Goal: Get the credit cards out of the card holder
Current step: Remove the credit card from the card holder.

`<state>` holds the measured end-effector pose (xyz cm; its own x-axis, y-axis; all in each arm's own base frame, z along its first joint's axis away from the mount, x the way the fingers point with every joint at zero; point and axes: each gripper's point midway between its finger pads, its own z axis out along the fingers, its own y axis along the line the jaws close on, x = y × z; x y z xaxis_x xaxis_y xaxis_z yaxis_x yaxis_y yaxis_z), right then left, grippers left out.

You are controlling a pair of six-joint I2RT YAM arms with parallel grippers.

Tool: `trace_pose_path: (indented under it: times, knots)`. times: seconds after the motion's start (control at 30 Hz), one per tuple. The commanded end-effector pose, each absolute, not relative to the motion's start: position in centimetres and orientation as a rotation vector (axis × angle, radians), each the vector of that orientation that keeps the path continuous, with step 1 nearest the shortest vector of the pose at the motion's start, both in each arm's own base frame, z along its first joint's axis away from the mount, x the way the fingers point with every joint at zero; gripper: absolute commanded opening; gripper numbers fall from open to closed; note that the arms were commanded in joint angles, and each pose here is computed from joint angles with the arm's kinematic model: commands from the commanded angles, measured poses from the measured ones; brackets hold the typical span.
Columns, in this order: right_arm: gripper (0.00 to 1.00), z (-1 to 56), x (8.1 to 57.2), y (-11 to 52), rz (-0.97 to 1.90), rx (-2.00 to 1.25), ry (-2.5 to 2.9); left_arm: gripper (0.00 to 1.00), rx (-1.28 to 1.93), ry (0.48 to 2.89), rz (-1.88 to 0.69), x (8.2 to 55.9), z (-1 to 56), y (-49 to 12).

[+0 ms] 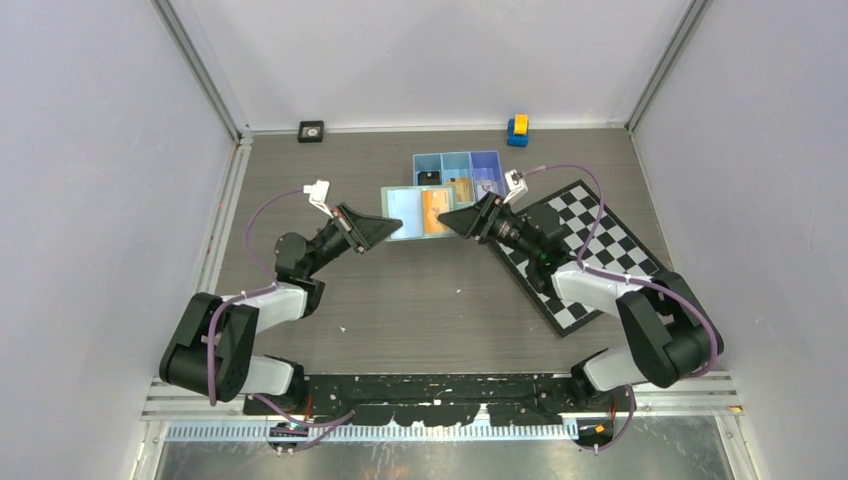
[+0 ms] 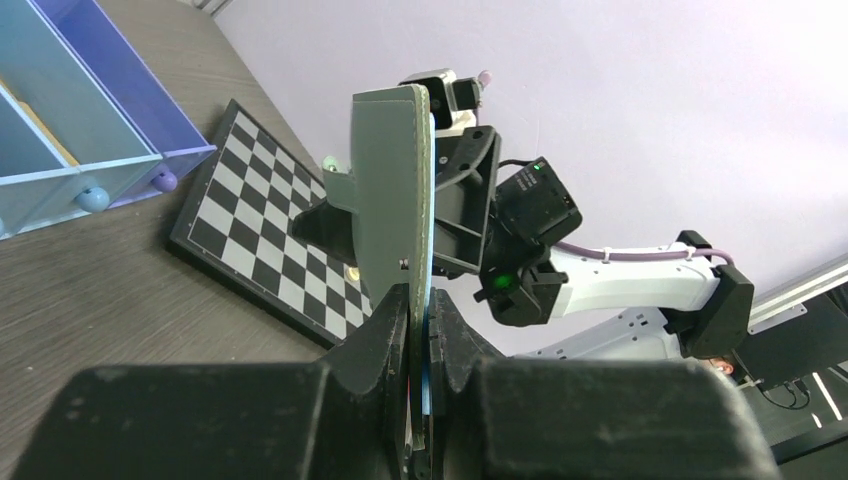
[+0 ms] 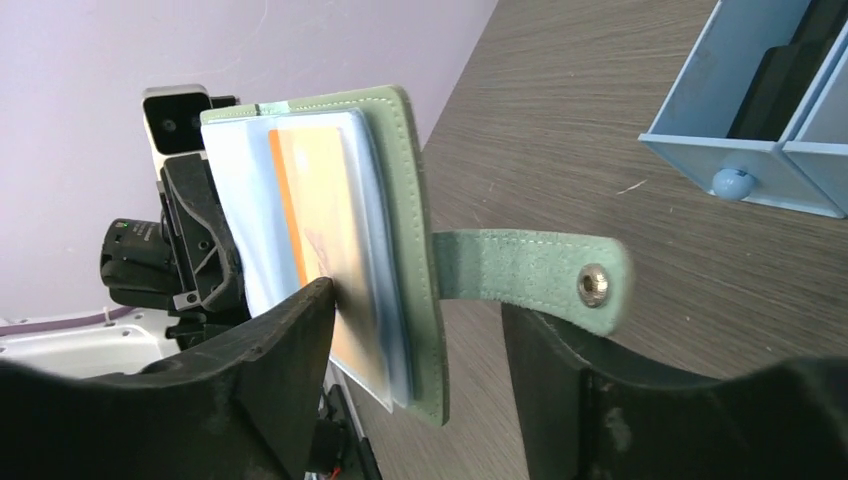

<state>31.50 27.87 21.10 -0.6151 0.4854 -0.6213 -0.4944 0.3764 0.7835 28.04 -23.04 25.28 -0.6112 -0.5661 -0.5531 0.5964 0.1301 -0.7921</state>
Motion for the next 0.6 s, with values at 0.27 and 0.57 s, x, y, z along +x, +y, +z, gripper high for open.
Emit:
trace_pose_path:
  times: [0.27, 0.57]
  knots:
    - [0.19, 25.5, 29.5, 28.6, 1.573, -0.131, 1.564, 0.00, 0.066, 1.438, -1.614, 28.5, 26.9, -23.1]
    - [0.00, 23.9, 30.9, 28.0, 1.505, -0.056, 1.641, 0.38, -0.272, 1.786, -1.229, 32.0, 19.5, -19.8]
